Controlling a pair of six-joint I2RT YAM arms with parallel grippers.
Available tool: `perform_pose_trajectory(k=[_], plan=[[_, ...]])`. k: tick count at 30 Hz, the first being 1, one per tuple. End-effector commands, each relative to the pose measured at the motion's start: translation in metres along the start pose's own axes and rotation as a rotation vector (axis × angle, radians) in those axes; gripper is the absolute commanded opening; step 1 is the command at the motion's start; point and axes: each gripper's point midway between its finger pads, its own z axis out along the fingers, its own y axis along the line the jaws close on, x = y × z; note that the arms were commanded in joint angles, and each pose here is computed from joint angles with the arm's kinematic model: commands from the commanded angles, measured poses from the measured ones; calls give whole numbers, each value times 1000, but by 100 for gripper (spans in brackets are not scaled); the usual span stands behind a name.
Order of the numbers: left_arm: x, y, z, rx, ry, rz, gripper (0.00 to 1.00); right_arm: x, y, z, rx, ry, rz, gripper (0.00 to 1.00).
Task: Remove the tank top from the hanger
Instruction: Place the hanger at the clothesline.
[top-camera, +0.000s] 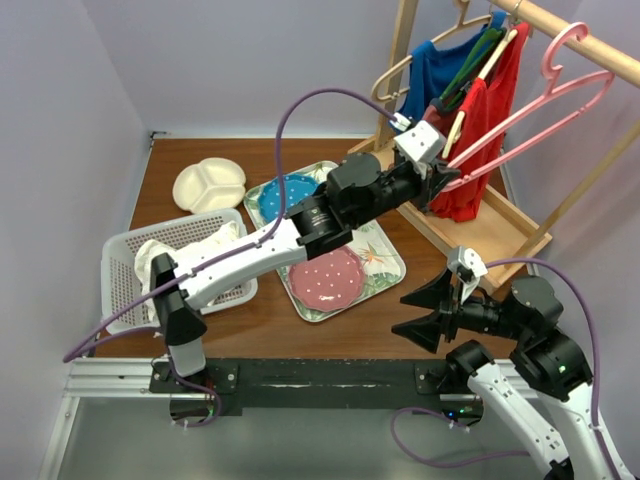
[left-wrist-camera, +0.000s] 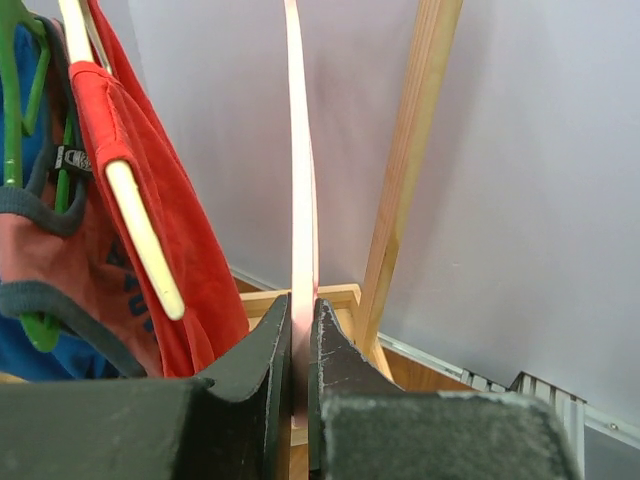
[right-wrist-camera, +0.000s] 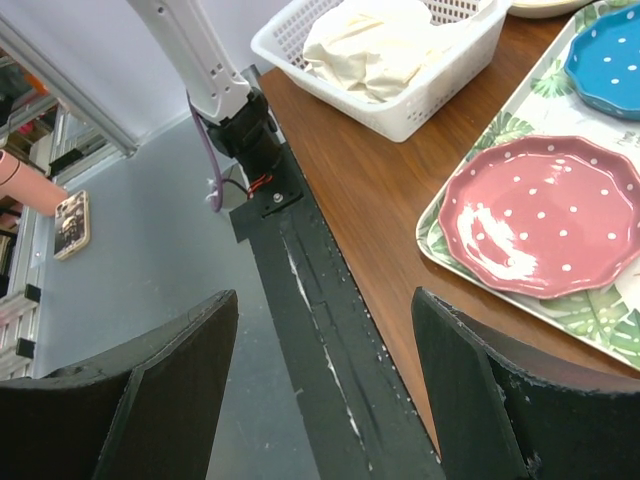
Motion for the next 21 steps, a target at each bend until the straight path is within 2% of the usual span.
perform_pose_trajectory(k=[1, 3, 4, 21], plan=[[-34, -2, 18, 2, -111, 43, 0, -10, 16, -9, -33, -23, -15, 75], [-41, -1, 24, -6, -120, 55, 0, -11, 16, -9, -33, -23, -13, 75], [-30, 1, 32, -16, -103, 60, 0, -12, 17, -9, -35, -24, -14, 75], [0, 15, 72, -61, -106, 119, 0, -15, 14, -16, 12, -52, -50, 78]])
